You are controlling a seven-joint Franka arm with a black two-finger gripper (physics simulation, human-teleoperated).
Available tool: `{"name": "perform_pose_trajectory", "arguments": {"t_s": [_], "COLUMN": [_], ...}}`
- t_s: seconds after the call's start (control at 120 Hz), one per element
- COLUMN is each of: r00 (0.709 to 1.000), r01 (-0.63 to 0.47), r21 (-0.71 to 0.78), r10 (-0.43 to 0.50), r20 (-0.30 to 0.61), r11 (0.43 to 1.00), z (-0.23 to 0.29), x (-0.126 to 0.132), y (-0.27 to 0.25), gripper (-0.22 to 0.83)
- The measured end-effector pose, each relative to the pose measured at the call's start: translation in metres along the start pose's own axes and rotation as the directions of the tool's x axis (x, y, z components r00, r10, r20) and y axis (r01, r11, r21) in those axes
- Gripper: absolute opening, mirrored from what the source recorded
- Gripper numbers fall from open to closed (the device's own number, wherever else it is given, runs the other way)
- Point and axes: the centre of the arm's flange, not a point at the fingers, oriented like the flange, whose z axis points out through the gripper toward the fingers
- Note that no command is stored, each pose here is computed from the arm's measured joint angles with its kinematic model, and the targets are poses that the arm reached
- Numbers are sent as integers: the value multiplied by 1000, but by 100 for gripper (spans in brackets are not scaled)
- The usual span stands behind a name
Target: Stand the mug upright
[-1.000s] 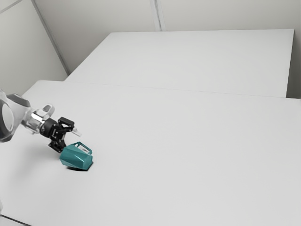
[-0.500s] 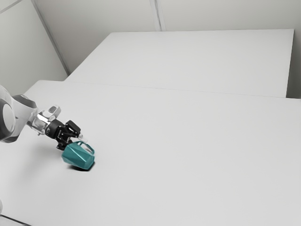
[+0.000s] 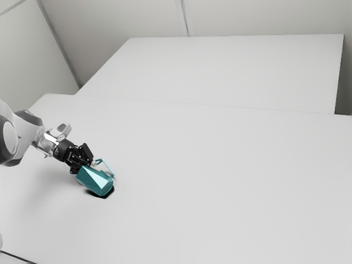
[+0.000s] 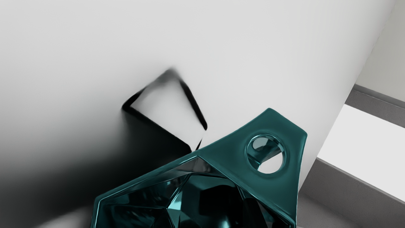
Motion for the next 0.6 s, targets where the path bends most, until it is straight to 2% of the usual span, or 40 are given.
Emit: {"name": "perform_pose_trajectory", "arguments": {"t_s": [0.367, 0.6], "r00": [999, 993], "r01": [-35, -116], "r21": [-5, -13], "r10": [35, 115], "r20": [-2, -9], "r11": [999, 993], "z": [-3, -5], "x": [3, 0], "y": [18, 61], "gripper": [-17, -17]}}
